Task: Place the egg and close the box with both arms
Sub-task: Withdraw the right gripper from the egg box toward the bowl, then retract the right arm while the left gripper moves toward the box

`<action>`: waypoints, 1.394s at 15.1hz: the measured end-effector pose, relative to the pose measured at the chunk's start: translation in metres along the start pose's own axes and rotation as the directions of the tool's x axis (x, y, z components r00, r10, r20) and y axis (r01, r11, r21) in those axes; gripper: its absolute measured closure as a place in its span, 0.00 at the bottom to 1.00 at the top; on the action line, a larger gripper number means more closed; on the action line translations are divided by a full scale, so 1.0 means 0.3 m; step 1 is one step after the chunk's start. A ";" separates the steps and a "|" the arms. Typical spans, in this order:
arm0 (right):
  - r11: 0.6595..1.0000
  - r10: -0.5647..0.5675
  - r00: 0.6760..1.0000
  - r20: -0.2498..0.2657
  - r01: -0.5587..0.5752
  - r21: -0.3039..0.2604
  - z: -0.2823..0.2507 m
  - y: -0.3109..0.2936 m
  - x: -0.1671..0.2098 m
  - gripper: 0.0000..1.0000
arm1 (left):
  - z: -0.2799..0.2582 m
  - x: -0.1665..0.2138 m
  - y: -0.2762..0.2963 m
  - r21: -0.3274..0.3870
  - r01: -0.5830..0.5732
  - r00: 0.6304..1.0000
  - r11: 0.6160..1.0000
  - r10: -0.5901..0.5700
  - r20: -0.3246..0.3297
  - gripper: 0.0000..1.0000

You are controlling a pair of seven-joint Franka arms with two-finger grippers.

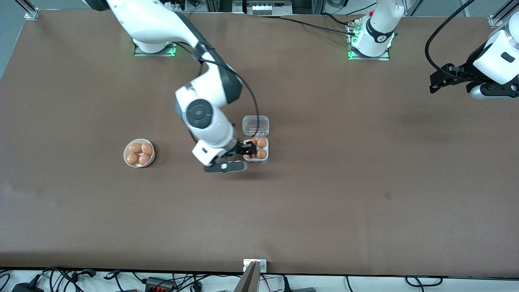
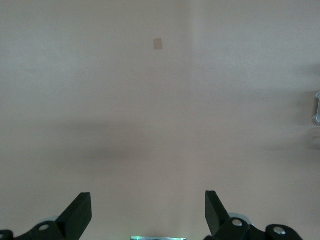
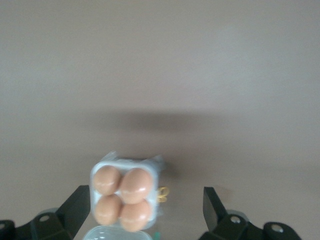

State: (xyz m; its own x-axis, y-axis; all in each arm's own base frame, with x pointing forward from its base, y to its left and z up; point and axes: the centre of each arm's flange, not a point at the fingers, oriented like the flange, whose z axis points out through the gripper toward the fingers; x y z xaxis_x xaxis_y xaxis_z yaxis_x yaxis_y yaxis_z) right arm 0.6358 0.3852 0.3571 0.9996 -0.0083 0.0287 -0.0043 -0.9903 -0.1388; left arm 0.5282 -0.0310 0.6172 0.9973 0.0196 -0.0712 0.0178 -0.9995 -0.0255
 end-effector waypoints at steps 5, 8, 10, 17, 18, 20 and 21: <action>0.993 0.060 0.998 -0.023 -0.062 -0.097 -0.273 0.410 0.148 0.00 | 0.009 0.000 0.001 0.001 -0.001 1.000 1.000 0.000 0.013 0.00; 0.992 0.059 0.998 0.001 -0.059 -0.115 -0.331 0.600 0.189 0.00 | 0.035 -0.002 0.003 0.004 -0.002 0.998 1.000 0.002 0.057 0.00; 0.988 0.089 0.996 0.024 -0.085 -0.128 -0.359 0.678 0.192 0.00 | 0.053 -0.016 0.003 0.008 -0.003 0.994 1.000 0.002 0.106 0.00; 0.978 0.162 0.986 0.038 -0.155 -0.140 -0.462 0.873 0.197 0.00 | 0.165 0.109 -0.008 0.008 0.003 0.980 1.000 -0.005 0.197 0.00; 0.976 0.171 0.985 0.038 -0.164 -0.140 -0.473 0.894 0.196 0.00 | 0.180 0.121 0.000 0.008 -0.002 0.978 1.000 0.000 0.208 0.00; 0.974 0.185 0.981 0.054 -0.175 -0.146 -0.489 0.933 0.190 0.00 | 0.185 0.121 0.029 0.003 -0.017 0.975 1.000 0.016 0.221 0.07; 0.974 0.181 0.981 0.065 -0.170 -0.149 -0.494 0.951 0.186 0.00 | 0.183 0.108 0.053 -0.013 -0.027 0.970 1.000 0.029 0.243 0.14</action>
State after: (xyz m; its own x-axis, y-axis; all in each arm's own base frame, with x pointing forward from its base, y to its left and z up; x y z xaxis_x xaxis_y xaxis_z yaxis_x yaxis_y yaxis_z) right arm 0.6859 0.0816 0.4660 0.9821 -0.1781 -0.0614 -0.1780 -0.9840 0.0070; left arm 0.5569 -0.0448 0.5597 0.9500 -0.0043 -0.3123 -0.0082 -0.9999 -0.0111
